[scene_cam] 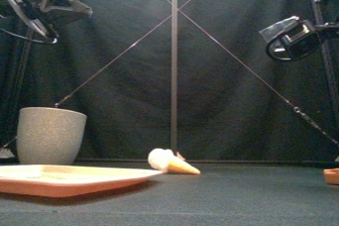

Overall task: Pick the pie then place it on the pink plate
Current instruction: Pick the pie

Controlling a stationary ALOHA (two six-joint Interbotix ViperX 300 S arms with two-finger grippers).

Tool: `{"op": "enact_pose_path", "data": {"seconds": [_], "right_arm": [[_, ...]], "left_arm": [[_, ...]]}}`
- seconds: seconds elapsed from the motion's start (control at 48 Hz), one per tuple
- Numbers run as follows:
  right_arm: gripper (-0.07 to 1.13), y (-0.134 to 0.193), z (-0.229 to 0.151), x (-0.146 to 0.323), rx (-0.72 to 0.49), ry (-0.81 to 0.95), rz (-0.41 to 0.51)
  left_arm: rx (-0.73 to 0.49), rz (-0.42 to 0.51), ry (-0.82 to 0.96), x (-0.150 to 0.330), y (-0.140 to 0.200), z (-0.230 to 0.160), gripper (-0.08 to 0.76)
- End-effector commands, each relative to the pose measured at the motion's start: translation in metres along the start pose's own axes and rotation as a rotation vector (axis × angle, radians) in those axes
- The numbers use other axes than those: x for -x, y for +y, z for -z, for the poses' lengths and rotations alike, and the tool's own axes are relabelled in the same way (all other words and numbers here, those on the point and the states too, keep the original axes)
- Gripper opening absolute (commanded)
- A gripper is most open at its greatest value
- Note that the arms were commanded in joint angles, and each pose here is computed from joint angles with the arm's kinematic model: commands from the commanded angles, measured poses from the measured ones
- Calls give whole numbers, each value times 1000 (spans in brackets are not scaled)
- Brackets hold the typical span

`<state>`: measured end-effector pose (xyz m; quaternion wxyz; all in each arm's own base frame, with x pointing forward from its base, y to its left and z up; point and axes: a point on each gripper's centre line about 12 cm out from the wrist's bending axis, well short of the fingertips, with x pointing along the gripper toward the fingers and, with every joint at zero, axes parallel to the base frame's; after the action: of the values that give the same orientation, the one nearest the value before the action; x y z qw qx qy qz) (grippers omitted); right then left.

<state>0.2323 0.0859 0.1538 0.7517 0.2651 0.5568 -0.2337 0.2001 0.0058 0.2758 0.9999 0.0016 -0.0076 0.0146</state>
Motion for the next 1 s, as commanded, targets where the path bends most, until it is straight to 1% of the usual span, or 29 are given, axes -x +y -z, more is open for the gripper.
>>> {"op": "enact_pose_path", "data": {"seconds": [0.021, 0.083, 0.188, 0.333, 0.583, 0.833, 1.0], "right_arm": [[1060, 9, -7, -4, 16, -38, -16], [1060, 9, -9, -10, 28, -47, -10], [1060, 7, -16, -17, 11, -54, -13], [1060, 5, -22, -23, -4, -67, -41], [1060, 2, -20, -39, -18, -55, -74], [1060, 0, -15, -57, -10, -22, -26], [1046, 1, -13, -58, -27, -7, -26]], "left_arm": [[-6, -7, -8, -1, 1, -3, 16], [-6, -8, -6, -1, 2, -2, 16], [-6, -10, -6, -1, 2, -2, 16], [-6, -16, 2, -1, 3, 1, 16], [-5, -38, 16, 1, 8, 7, 16], [-6, -47, 25, 2, 9, 10, 16], [-6, -47, 23, 2, 9, 10, 16]]}}
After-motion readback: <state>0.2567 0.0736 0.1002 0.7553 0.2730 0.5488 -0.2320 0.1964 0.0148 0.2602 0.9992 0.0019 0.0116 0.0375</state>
